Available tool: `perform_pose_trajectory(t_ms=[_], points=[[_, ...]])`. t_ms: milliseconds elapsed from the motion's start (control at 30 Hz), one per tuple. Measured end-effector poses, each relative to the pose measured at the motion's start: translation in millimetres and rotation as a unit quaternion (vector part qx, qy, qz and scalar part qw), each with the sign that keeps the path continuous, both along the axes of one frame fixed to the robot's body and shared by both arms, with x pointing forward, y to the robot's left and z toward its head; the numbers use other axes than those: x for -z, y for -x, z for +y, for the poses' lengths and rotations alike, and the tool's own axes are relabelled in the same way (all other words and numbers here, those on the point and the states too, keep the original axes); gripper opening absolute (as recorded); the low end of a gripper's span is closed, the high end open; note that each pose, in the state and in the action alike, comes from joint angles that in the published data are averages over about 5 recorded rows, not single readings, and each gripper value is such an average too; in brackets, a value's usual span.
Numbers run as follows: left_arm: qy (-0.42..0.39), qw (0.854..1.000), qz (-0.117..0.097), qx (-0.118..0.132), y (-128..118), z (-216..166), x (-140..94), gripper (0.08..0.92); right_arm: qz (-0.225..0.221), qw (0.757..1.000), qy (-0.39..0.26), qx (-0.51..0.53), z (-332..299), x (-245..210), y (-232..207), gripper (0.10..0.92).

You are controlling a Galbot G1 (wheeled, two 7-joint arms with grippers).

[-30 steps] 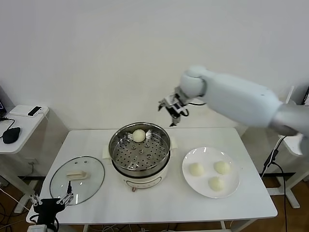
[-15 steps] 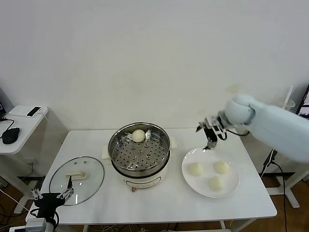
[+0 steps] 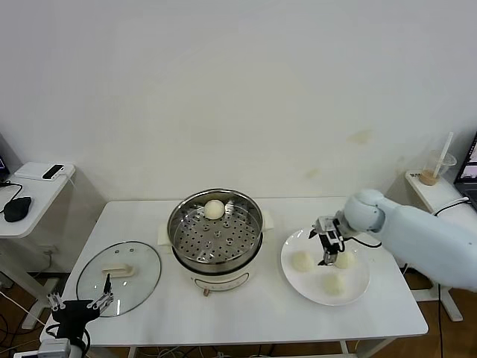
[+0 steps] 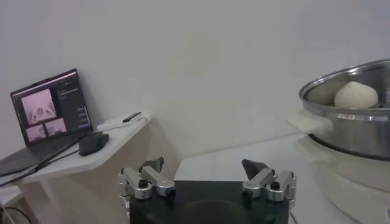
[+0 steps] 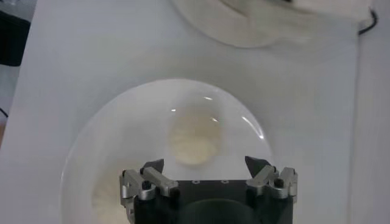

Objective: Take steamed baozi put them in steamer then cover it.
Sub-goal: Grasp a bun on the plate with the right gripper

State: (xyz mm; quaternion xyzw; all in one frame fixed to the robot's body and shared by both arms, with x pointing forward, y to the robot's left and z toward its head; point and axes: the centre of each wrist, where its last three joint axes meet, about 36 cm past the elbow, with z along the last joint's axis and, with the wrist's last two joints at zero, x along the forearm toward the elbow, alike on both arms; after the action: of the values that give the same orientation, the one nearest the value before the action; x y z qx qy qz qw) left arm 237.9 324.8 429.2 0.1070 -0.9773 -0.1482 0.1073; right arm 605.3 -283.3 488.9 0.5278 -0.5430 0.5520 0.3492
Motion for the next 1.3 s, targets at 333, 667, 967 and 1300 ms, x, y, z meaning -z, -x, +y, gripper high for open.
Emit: perform_pose_trajectory(t_ms=[333, 667, 967, 1300], points=[[-0.003, 1.0, -0.002, -0.004, -0.2, 3.2, -0.9, 0.823, 0.002, 1.0, 0.006, 0.0, 9.4, 25.4, -5.1, 0.823], [-0.005, 1.0, -0.001, -0.007, -0.3, 5.0, 0.6, 0.823, 0.003, 1.0, 0.01, 0.001, 18.6, 40.8, -9.6, 0.816], [-0.006, 1.0, 0.0, -0.008, 0.2, 5.0, 1.4, 0.823, 0.008, 1.0, 0.016, 0.006, 18.4, 44.0, -12.5, 0.673], [-0.006, 1.0, -0.001, -0.009, 2.0, 3.5, -0.2, 0.823, 0.013, 1.0, 0.014, 0.006, 18.7, 36.4, -18.0, 0.546]])
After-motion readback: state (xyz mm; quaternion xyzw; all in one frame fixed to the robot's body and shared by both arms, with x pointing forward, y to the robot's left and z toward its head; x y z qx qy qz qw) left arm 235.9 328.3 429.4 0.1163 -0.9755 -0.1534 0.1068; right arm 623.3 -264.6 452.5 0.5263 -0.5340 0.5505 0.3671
